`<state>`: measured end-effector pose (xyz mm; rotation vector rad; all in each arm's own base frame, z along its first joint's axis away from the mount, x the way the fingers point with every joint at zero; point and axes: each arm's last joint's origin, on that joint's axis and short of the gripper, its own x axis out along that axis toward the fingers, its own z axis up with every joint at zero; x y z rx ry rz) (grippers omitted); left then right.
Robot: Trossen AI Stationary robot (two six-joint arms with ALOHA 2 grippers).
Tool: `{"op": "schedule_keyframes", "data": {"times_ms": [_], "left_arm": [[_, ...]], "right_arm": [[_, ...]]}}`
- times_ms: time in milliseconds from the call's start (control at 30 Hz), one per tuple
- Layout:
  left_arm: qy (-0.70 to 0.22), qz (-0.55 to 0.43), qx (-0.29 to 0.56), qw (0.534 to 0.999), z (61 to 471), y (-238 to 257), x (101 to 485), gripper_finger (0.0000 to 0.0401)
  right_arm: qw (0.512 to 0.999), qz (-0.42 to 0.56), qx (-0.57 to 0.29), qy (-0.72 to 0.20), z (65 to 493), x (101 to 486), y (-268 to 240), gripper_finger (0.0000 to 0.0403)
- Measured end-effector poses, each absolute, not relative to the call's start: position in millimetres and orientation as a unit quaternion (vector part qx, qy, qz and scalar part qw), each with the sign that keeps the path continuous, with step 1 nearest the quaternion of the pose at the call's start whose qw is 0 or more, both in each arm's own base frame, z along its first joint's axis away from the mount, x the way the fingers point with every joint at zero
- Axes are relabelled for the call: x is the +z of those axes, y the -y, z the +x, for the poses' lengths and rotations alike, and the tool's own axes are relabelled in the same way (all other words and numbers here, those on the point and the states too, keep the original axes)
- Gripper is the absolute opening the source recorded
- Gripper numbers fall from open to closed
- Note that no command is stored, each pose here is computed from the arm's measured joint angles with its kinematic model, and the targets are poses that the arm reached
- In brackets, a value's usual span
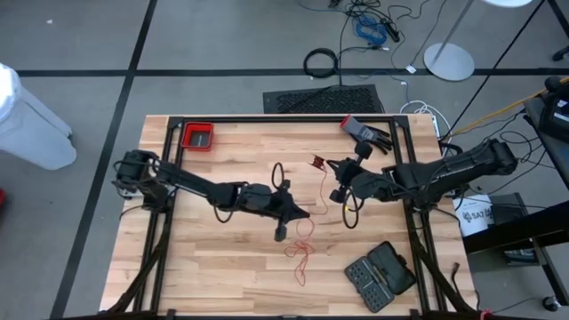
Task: Coil cords
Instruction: Uncoil the red wire from the spool
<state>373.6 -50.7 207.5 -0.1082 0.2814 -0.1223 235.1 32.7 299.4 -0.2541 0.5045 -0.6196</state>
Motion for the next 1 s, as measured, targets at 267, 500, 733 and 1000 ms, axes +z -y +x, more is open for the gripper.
{"op": "schedule_keyframes", "data": {"times_ms": [267,500,733,1000], "left_arm": [[-0.172,-0.06,-0.047,0.982,377,43,191,0.0],[-0.181,-0.066,-0.034,0.981,375,34,196,0.0],[-0.226,-0.065,-0.006,0.972,362,19,206,0.0],[-0.228,-0.054,0.019,0.972,340,13,239,0.0]], "right_arm": [[0.944,-0.1,-0.228,-0.217,236,328,-51,0.0],[0.955,-0.1,-0.191,-0.204,231,342,-68,0.0],[0.958,-0.101,-0.168,-0.209,224,350,-79,0.0],[0.955,-0.087,-0.166,-0.229,219,351,-81,0.0]]}}
